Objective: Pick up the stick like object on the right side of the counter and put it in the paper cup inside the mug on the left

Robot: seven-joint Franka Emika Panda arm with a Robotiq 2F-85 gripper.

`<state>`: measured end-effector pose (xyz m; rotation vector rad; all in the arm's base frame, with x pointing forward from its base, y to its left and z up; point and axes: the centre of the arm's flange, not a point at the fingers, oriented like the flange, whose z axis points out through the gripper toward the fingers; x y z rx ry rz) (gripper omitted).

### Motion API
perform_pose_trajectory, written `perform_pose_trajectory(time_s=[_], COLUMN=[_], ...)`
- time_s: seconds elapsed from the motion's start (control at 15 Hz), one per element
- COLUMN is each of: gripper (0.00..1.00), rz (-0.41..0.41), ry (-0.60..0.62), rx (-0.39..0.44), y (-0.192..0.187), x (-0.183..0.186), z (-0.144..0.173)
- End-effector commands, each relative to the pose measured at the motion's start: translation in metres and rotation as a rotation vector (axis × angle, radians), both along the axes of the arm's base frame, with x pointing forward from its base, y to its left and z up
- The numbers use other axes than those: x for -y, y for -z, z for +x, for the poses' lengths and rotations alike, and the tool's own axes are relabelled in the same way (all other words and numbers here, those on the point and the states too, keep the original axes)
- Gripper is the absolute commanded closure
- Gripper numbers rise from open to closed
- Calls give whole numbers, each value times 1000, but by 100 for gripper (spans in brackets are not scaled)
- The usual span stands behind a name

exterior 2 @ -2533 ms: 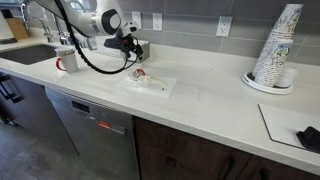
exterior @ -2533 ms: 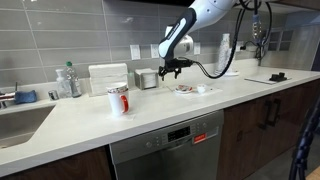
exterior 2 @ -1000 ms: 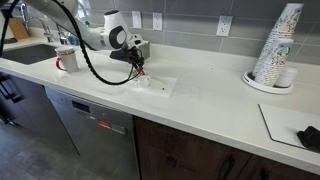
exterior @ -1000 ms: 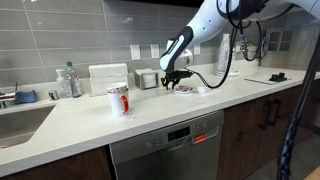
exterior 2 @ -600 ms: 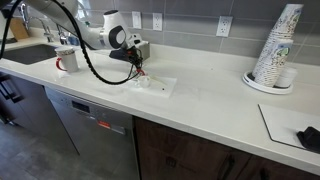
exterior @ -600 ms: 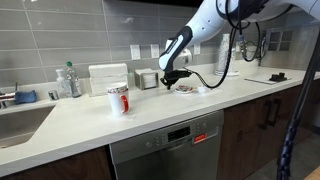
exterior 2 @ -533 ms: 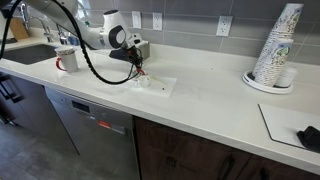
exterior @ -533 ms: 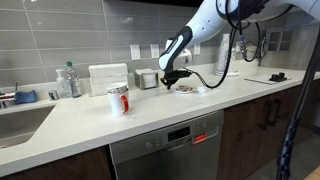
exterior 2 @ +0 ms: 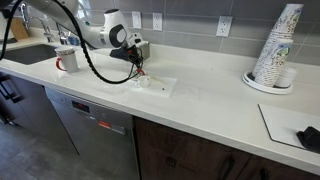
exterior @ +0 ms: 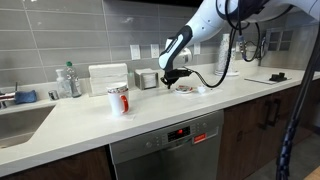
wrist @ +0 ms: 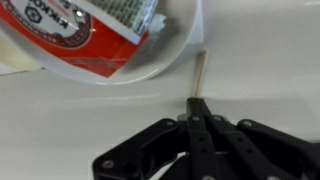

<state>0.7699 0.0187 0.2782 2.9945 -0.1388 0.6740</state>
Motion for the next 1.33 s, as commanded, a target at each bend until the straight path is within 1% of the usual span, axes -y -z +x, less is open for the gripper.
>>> perform_pose_trajectory(time_s=[0.0,0.27,0.4,0.47,0.53,0.6,0.73,0.93,1.07,1.27], gripper=[100,100,100,100,100,100,100,100,100,100], rz=[4,10,17,37,33,35,36,14,30,62], ry=[6,10,18,15,25,28,34,50,46,-14], rx=[-48,-64,-63,-69,-64,-78,-106,-123,-130,-125], y=[-5,-10,-18,-25,-33,-39,-54,-76,-91,-118], x=[3,2,1,-1,-4,-6,-7,-3,4,3], z=[0,-3,-3,-6,-9,-12,-23,-39,-56,-87])
